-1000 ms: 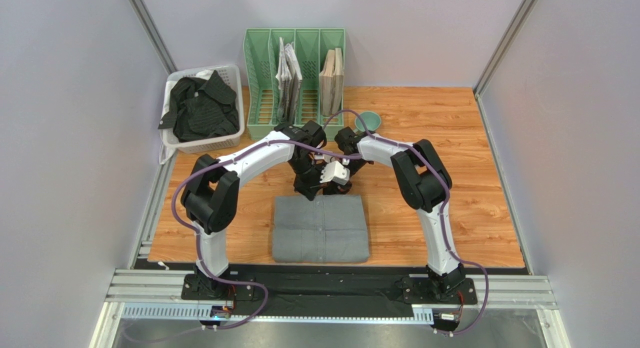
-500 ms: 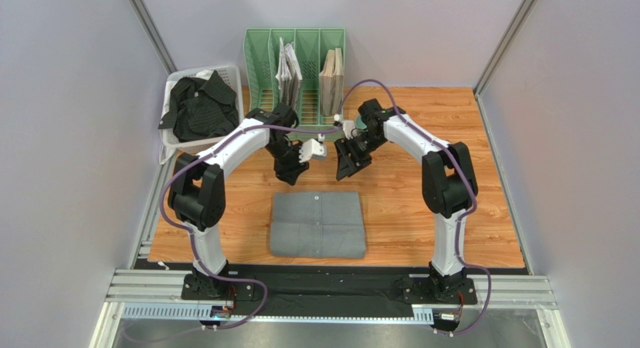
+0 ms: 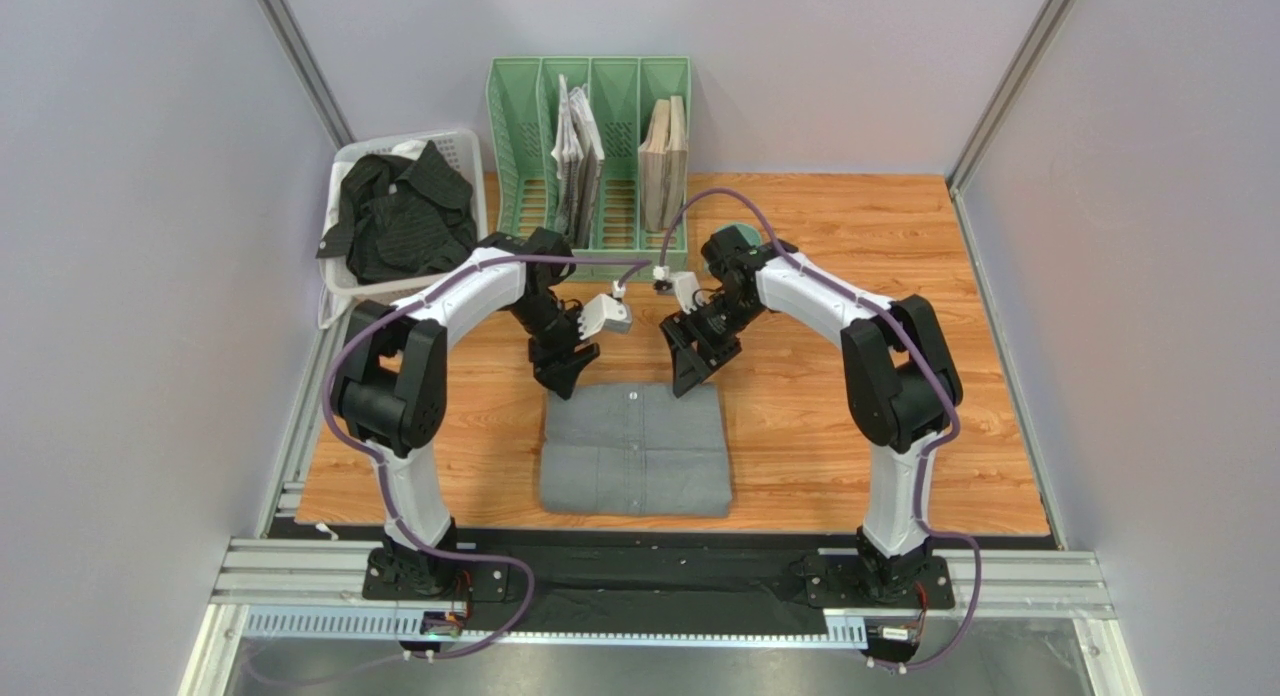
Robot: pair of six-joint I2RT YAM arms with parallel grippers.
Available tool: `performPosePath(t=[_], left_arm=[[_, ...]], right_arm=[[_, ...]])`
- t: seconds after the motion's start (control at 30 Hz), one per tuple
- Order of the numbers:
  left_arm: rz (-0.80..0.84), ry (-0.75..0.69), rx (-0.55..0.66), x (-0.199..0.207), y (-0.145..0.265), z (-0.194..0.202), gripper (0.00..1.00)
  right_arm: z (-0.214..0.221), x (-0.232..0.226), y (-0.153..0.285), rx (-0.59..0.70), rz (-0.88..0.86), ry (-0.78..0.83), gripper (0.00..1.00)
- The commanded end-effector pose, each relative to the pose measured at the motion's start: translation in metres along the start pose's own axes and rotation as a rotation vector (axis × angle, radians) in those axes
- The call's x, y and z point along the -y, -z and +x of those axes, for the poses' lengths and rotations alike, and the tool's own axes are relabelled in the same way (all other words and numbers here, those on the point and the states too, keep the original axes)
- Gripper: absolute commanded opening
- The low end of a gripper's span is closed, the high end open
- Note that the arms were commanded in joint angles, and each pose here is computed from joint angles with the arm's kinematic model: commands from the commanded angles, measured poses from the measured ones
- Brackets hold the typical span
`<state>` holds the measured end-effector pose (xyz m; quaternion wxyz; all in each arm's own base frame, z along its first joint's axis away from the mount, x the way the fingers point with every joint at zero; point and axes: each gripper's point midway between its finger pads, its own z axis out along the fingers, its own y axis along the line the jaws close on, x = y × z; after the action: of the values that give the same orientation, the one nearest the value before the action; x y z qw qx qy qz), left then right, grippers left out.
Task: Fold and stack the long sleeve shirts
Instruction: Fold the shirt
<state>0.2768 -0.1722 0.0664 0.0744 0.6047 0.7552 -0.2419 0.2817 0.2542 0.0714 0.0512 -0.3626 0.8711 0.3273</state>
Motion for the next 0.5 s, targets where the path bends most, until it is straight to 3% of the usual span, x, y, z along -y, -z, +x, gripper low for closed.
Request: performPosePath(t=[0.0,0.03,0.13,0.23,0.47], left_arm=[[0.052,0.024,0.019,0.005,-0.008,0.001,0.55],[0.06,0.027,0.017,0.005,-0.008,0.001,0.4],[0.067,0.033,0.028,0.006,0.001,-0.002,0.01],[0.012,0.048,0.052,-0.006,0.021,-0.003,0.0],[-0.013,0.076,-0.002,-0.032,0.013,0.01,0.0]], right_arm=[[-0.001,0.016,-0.012,-0.002,0.056,0.07,0.59],[-0.001,0.016,-0.013,-0.004,0.057,0.066,0.44],[-0.008,0.013,-0.004,0.022,0.073,0.074,0.12],[-0.017,0.008,0.008,0.054,0.097,0.084,0.0],[-0.021,0.03,-0.008,0.025,0.136,0.056,0.0]])
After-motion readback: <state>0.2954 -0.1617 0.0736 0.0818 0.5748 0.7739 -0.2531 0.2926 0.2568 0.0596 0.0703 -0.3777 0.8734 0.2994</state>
